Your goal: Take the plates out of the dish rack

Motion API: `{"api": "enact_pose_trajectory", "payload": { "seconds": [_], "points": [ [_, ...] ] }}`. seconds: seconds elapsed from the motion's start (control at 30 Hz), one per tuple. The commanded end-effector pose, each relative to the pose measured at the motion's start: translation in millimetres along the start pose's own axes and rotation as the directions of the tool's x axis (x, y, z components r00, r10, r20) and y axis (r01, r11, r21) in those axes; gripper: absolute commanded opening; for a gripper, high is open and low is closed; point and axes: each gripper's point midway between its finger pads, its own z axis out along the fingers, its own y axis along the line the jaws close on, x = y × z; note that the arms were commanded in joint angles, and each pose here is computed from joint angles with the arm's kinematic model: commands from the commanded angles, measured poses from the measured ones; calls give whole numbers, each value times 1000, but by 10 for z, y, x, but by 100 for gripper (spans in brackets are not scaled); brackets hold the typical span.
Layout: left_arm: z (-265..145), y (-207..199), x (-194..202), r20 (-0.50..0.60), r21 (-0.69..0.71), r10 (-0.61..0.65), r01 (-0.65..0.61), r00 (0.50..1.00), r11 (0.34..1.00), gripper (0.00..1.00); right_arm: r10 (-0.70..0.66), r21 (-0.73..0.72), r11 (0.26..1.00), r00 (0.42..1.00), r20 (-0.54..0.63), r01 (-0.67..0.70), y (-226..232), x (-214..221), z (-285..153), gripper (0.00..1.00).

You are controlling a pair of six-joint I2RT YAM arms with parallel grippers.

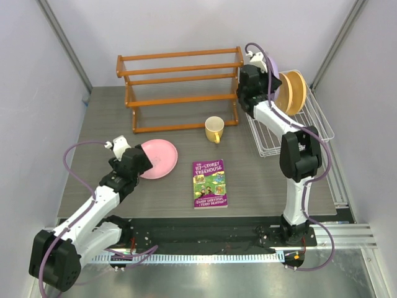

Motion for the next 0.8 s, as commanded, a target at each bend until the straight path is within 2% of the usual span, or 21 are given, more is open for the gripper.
{"api": "enact_pose_trajectory", "payload": {
  "seconds": [0.0, 0.1, 0.17, 0.2, 0.27, 0.3, 0.37, 0.4, 0.47, 0.6, 0.63, 0.77],
  "points": [
    [-22, -125, -224, 49, 30, -18, 17, 999, 999, 82, 155, 182, 970, 987, 41, -160, -525, -210, -130, 1],
    [-35, -153, -262, 55, 41, -8, 6, 998, 999, 83, 190, 180, 964, 981, 45, -195, -803, -224, -241, 1],
    [-57, -221, -325, 62, 67, -7, 3, 998, 998, 84, 300, 158, 939, 952, 65, -307, -1061, -306, -354, 1],
    [-67, -278, -325, 53, 95, 5, -10, 999, 995, 84, 250, 112, 961, 967, 40, -253, -1086, -258, -400, 1],
    [-110, -459, -413, 63, 177, 11, -22, 998, 984, 85, 282, 40, 959, 959, 0, -282, -1118, -166, -512, 1],
    [-151, -617, -379, 36, 260, 28, -37, 999, 965, 85, 343, -42, 939, 939, 12, -342, -1208, -276, -651, 1],
    [-226, -859, -474, 53, 369, 40, -57, 998, 928, 85, 351, -111, 930, 936, -13, -351, -1215, -179, -832, 1],
    [-277, -1005, -430, 23, 441, 57, -61, 998, 896, 85, 395, -157, 907, 919, -3, -390, -1290, -242, -1015, 1],
    [-361, -1190, -497, 21, 514, 59, -61, 998, 856, 85, 404, -268, 876, 914, -43, -400, -1167, -159, -1233, 1],
    [-448, -1450, -539, 4, 613, 58, -48, 998, 789, 85, 434, -455, 774, 892, -126, -441, -969, -93, -1691, 1],
    [-444, -1483, -501, -10, 626, 67, -46, 998, 778, 86, 430, -535, 720, 889, -154, -441, -863, -76, -1863, 1],
    [-473, -1582, -484, -18, 669, 57, -30, 998, 742, 85, 436, -676, 556, 862, -259, -484, -592, -40, -2265, 1]
  ]
}}
